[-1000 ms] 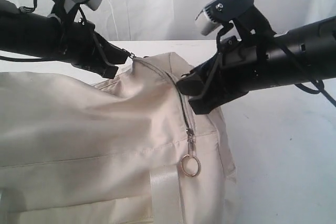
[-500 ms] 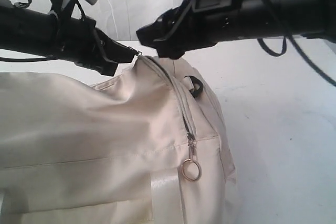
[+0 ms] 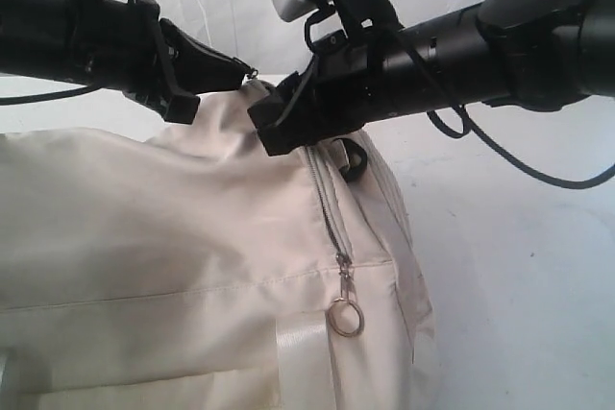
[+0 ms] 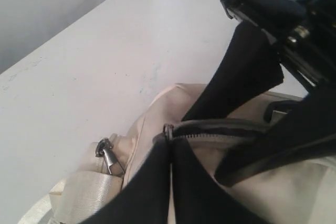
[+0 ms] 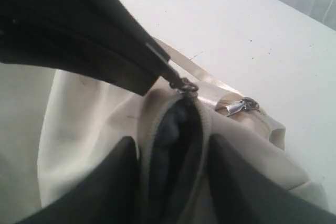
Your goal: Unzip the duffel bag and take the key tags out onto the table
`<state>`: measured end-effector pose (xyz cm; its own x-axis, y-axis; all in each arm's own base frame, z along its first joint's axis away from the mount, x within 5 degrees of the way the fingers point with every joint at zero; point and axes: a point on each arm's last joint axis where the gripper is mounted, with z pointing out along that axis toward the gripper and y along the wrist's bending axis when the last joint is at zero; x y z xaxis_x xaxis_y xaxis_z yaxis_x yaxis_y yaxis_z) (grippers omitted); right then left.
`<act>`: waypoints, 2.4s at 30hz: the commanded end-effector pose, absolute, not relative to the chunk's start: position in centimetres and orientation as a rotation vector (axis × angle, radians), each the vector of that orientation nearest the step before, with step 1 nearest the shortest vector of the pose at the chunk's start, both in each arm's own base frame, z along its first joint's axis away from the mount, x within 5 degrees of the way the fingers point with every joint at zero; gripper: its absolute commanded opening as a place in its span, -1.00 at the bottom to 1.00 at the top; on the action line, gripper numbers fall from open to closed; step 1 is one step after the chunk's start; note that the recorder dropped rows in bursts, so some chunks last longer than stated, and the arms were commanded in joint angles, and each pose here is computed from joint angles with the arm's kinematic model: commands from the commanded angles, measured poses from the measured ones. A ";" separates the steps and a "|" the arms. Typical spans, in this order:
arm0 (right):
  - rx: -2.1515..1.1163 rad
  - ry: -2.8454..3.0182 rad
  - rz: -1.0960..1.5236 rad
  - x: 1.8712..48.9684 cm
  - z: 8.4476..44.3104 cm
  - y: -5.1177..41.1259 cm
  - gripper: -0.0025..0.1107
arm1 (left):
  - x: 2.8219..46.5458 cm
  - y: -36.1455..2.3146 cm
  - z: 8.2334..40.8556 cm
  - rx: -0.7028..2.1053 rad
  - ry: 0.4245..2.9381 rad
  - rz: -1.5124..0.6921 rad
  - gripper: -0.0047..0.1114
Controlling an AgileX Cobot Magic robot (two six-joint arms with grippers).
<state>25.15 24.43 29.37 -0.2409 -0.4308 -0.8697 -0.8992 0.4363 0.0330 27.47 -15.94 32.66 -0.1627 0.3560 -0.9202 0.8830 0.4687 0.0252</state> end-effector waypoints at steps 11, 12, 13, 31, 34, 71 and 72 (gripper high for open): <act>-1.225 1.782 0.621 24.7 30.3 23.9 -0.96 | 28.0 -15.6 33.5 0.880 1.773 -0.680 -0.92; -1.230 1.778 0.612 24.6 30.4 23.8 -0.96 | 28.1 -15.6 33.4 0.876 1.781 -0.684 -0.92; -1.232 1.776 0.601 24.6 30.6 23.7 -0.96 | 28.3 -15.7 33.2 0.876 1.788 -0.686 -0.92; -1.123 1.767 0.472 25.0 32.0 22.6 -0.96 | 29.5 -12.6 30.9 0.842 2.039 -0.482 -0.92; -1.112 1.763 0.463 25.1 32.0 22.6 -0.96 | 29.5 -11.8 30.5 0.821 2.098 -0.472 -0.92; -0.930 1.845 0.380 27.9 29.1 22.7 -0.96 | 30.6 -5.7 31.1 0.587 2.170 -0.382 -0.92; -0.913 1.847 0.374 28.1 29.0 22.7 -0.96 | 30.5 -5.5 31.4 0.577 2.157 -0.369 -0.92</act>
